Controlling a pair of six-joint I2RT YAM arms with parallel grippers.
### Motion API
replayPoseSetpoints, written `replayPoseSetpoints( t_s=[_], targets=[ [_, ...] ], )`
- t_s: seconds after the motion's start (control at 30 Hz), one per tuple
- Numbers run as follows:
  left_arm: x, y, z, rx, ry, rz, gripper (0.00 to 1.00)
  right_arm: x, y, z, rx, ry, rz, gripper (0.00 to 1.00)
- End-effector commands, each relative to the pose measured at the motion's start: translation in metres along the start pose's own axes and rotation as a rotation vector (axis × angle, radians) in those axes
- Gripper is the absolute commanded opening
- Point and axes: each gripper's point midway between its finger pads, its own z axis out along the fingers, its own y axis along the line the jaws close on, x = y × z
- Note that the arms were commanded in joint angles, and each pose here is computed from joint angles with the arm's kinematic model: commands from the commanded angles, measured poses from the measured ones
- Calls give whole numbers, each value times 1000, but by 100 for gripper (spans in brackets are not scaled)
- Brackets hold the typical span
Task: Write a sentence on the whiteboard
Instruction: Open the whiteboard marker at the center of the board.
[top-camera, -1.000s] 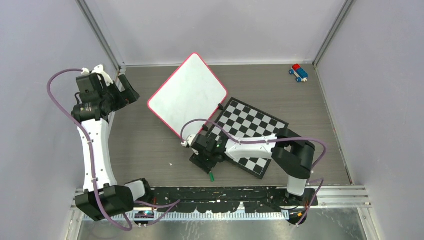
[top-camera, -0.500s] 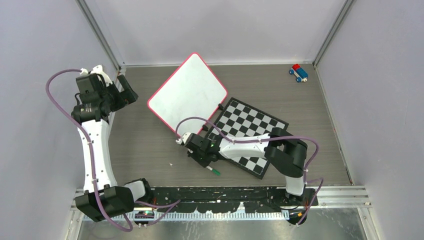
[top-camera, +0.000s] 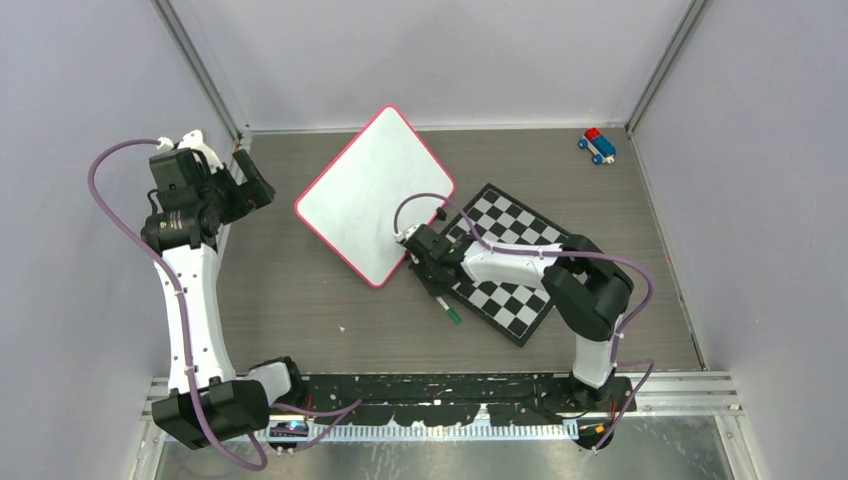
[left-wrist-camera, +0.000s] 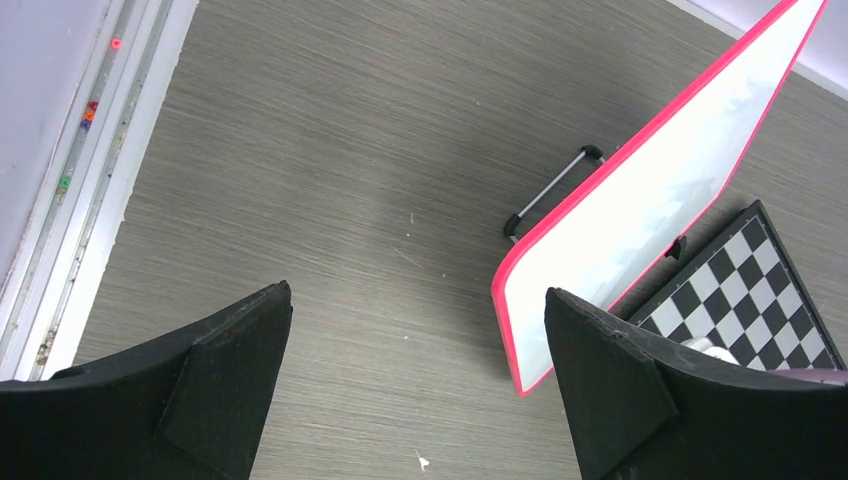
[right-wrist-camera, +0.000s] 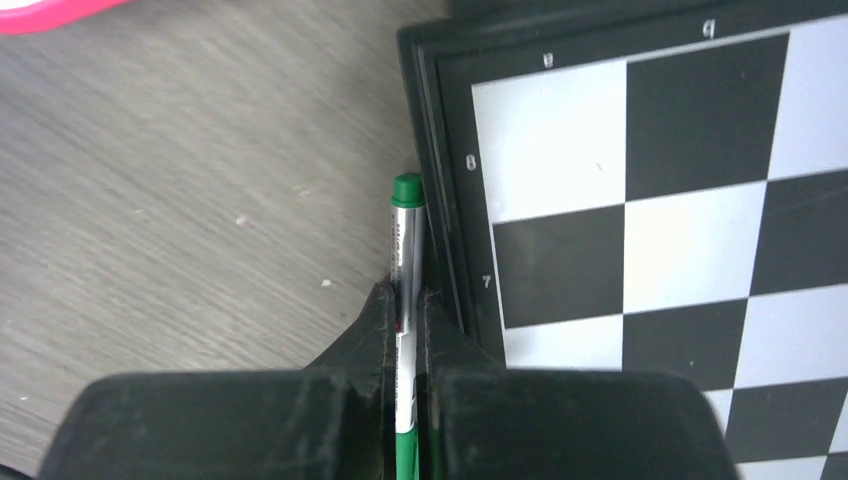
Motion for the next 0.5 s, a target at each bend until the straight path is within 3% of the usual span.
replayPoseSetpoints(
  t_s=[0.0, 0.23, 0.47],
  targets=[
    [-15, -4, -5, 21, -64, 19, 100, 55, -44, 0, 129, 204, 43, 0],
    [-16, -5, -7, 25, -68, 33, 100, 53, -76, -7, 134, 255, 144, 0],
    [-17, -6, -5, 34, -64, 39, 100, 59, -115, -19, 163, 300, 63, 0]
  ],
)
